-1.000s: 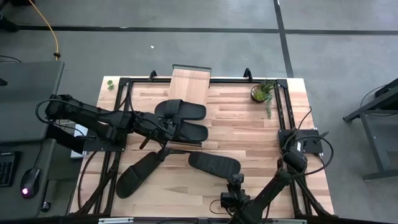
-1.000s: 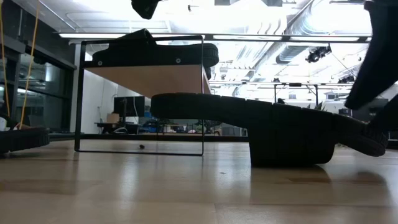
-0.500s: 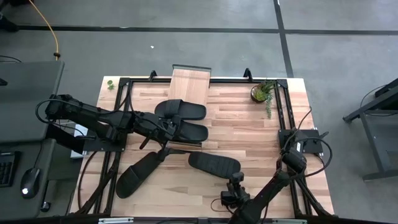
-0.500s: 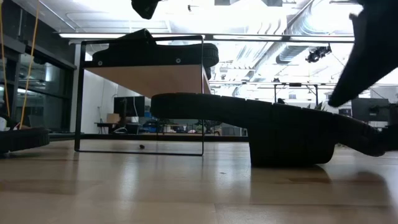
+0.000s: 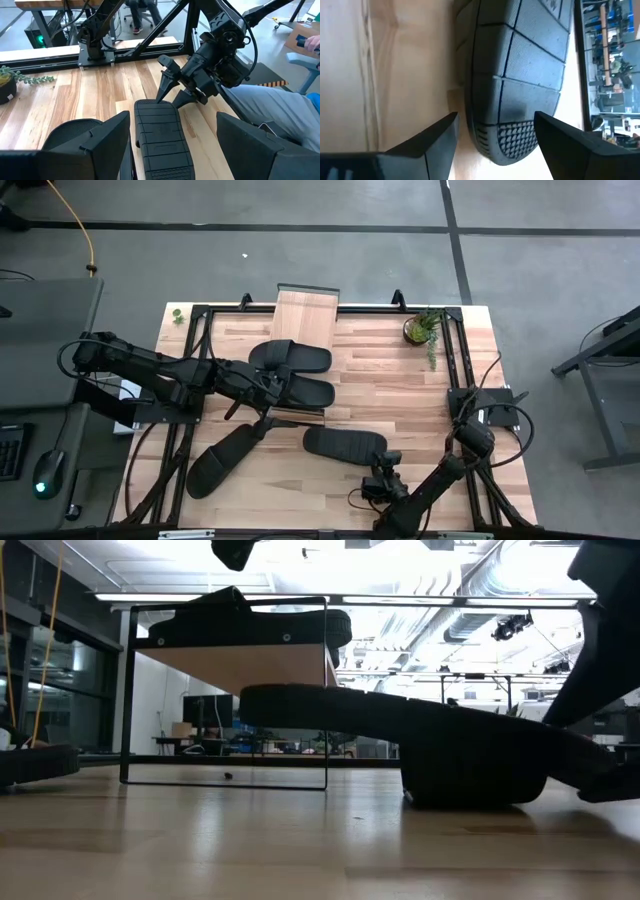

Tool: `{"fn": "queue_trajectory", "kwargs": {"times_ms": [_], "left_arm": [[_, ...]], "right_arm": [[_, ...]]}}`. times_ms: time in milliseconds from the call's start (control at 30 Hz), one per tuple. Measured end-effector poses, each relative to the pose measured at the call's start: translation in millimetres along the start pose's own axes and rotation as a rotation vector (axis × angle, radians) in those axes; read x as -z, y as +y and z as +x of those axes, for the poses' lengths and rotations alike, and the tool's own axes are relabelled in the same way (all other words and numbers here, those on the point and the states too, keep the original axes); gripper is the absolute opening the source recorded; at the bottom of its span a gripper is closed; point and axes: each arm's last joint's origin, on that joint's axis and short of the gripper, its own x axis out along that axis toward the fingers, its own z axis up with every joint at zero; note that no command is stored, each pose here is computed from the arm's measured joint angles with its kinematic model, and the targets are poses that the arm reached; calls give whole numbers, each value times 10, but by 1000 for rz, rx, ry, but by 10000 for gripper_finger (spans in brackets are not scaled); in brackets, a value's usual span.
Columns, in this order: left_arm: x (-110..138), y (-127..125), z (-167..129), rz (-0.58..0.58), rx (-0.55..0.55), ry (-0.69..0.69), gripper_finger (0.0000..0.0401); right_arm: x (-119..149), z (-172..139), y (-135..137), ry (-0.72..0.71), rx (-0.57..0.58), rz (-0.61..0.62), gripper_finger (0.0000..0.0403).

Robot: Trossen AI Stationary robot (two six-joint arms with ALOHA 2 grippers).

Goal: Pick and place slides into the shelf
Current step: Put the right slipper on the shelf

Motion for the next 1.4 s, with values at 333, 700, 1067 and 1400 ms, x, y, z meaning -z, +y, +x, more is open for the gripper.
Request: {"fn": "queue_trajectory", "kwargs": {"times_ms": [333,700,1067,1400], "left_arm": [[0,0,0,0,0,0,280],[1,0,0,0,0,0,280],[0,0,0,0,0,0,280],[0,8,0,0,-29,0,280]], "right_arm": [[-34,49,-18,-17,22,15,249],[-79,114,-46,-4,29,34,177],[-59,128,-66,-1,60,96,91],[-54,70,-168,63,108,134,86]]}}
